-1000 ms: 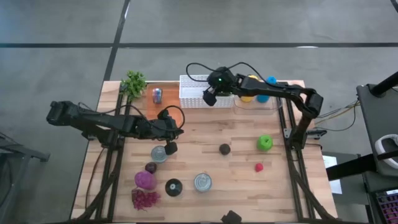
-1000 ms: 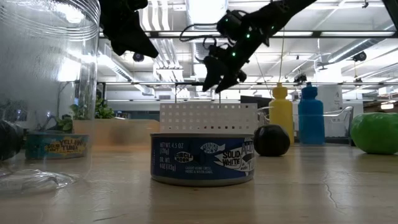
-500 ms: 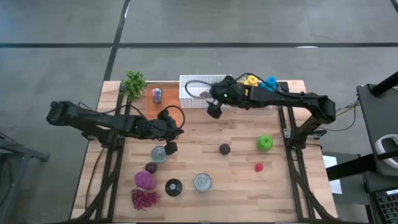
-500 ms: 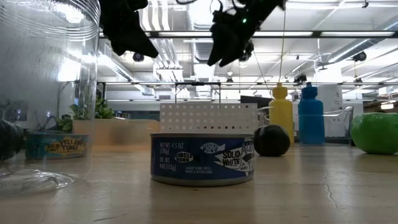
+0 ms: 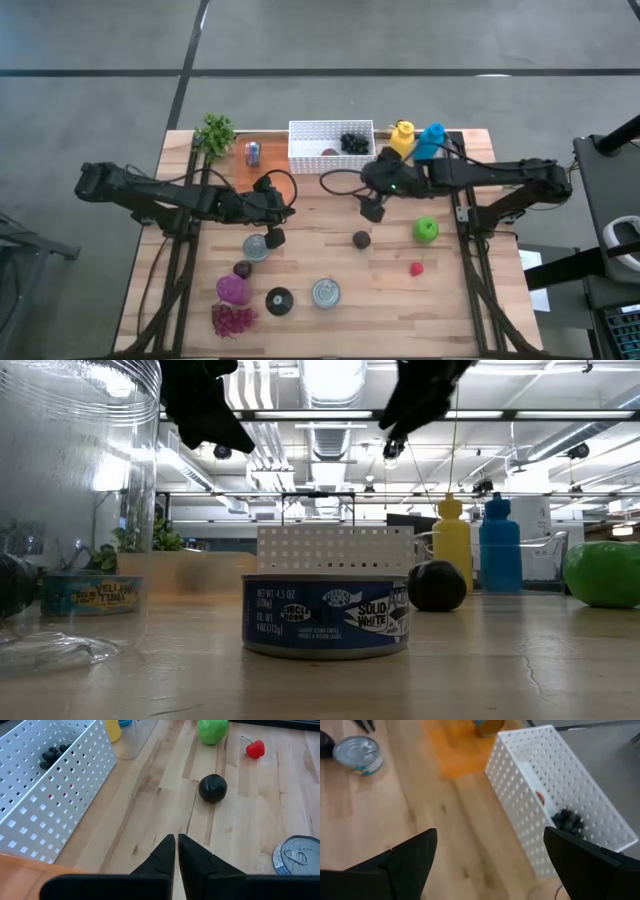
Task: Pick & Place Food Item
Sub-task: Put the right plum into the white bin
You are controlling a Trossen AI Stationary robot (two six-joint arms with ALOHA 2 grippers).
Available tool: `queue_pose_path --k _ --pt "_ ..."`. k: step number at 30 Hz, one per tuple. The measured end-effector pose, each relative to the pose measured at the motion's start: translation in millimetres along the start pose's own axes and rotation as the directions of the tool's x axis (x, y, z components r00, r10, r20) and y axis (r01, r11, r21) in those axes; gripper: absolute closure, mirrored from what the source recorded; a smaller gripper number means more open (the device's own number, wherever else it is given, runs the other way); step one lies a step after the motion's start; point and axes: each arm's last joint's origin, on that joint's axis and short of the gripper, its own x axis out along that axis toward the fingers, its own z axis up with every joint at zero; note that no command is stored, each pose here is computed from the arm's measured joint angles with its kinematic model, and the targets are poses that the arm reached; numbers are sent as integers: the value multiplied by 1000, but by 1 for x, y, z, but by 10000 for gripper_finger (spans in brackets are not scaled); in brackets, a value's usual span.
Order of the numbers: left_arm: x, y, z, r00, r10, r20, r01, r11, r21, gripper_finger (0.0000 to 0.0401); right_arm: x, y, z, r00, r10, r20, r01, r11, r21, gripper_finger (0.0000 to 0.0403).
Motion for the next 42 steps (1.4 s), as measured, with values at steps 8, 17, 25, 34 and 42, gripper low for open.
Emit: queue_pose_path --k 8,17,25,34,42 --pt "0 0 0 1000 0 0 0 1000 0 375 -7 7 -39 999 35 -28 -33 997 72 39" --pt "0 0 0 1000 0 0 0 1000 0 375 12 19 -70 991 130 -18 -128 989 77 39" --pt "0 0 0 1000 0 0 0 1000 0 375 32 28 -91 965 261 -36 -261 965 24 39" --pt "0 0 0 1000 1 0 -1 1000 -1 375 45 30 -121 935 342 -95 -351 931 -99 39" --pt "0 0 0 1000 1 0 -1 1000 0 375 57 32 -141 916 401 0 -398 910 -112 39"
